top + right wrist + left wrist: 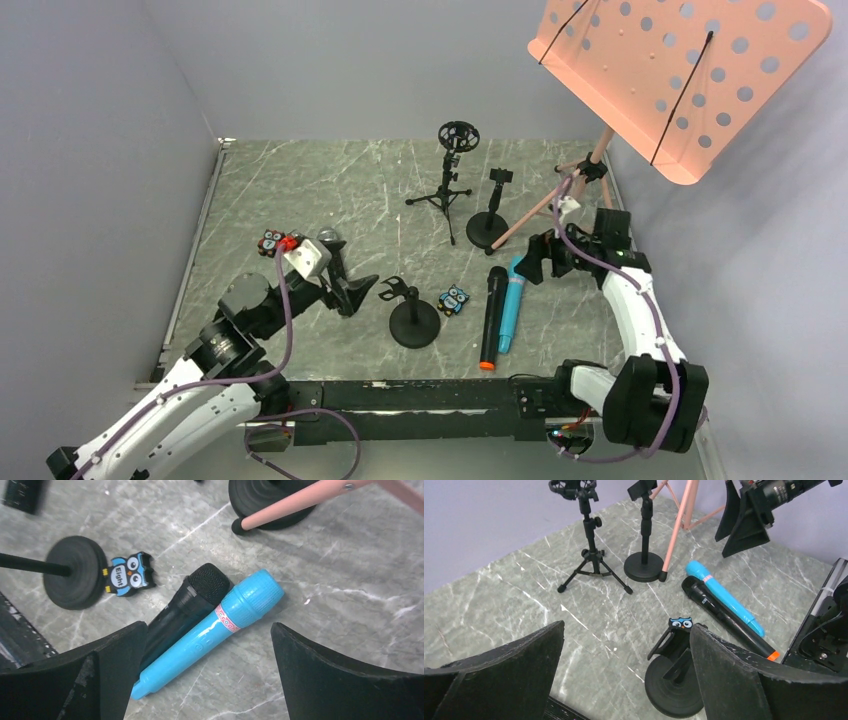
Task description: Attach the microphones to the stand
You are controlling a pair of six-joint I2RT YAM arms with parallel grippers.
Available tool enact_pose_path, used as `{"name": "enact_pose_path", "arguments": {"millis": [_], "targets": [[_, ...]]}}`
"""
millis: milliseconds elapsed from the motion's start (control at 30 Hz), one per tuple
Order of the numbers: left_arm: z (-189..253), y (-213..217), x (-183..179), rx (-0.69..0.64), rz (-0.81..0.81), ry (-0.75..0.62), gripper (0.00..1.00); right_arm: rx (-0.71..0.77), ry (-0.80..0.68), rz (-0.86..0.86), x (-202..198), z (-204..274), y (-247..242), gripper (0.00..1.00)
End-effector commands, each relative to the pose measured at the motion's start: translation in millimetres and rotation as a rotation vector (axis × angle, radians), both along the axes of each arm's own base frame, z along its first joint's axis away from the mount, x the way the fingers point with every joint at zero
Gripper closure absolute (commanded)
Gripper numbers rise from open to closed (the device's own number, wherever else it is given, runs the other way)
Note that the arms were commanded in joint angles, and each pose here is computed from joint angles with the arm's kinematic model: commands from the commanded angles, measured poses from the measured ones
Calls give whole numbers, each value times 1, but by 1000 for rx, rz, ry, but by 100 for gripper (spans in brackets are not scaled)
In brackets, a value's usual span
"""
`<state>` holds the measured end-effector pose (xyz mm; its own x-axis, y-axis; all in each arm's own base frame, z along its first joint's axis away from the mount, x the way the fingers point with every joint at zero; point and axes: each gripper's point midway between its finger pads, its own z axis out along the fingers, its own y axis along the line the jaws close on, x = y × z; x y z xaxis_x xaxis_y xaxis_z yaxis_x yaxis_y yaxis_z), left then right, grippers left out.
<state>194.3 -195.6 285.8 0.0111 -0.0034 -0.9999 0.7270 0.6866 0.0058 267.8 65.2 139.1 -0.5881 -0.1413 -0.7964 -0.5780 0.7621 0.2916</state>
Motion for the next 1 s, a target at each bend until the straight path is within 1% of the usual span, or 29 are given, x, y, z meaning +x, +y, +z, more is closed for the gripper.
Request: {"name": "enact_pose_path", "arguments": {"millis": [0,100,233,333,400,467,633,733,800,867,900,967], "targets": [[-13,7,2,-61,57,58,1,-227,41,-143,18,-21,-8,0],[-20,9,-2,-85,61,83,1,-282,68,-145,21,-38,4,0],[-24,19,-3,-116,98,84,1,-362,159,-209,27,-64,-10,0],[-29,23,-5,-123,111,88,1,-375,201,-206,28,-74,-9,0],[-32,25,-6,-118,118,96,1,-358,211,-201,29,-76,-5,0],[-32,27,-6,-112,125,96,1,-324,198,-174,29,-70,3,0],[-29,31,-6,-114,138,86,1,-232,74,-90,24,-37,21,0],[-18,27,-11,-149,104,88,1,-217,67,-45,17,-35,27,0],[1,26,-19,-245,85,115,1,-226,95,-42,14,-43,26,0],[22,28,-26,-333,62,106,1,-245,113,-79,18,-49,20,0],[31,29,-30,-357,44,95,1,-255,122,-96,20,-51,17,0],[44,26,-36,-354,10,93,1,-270,144,-149,25,-56,11,0]]}}
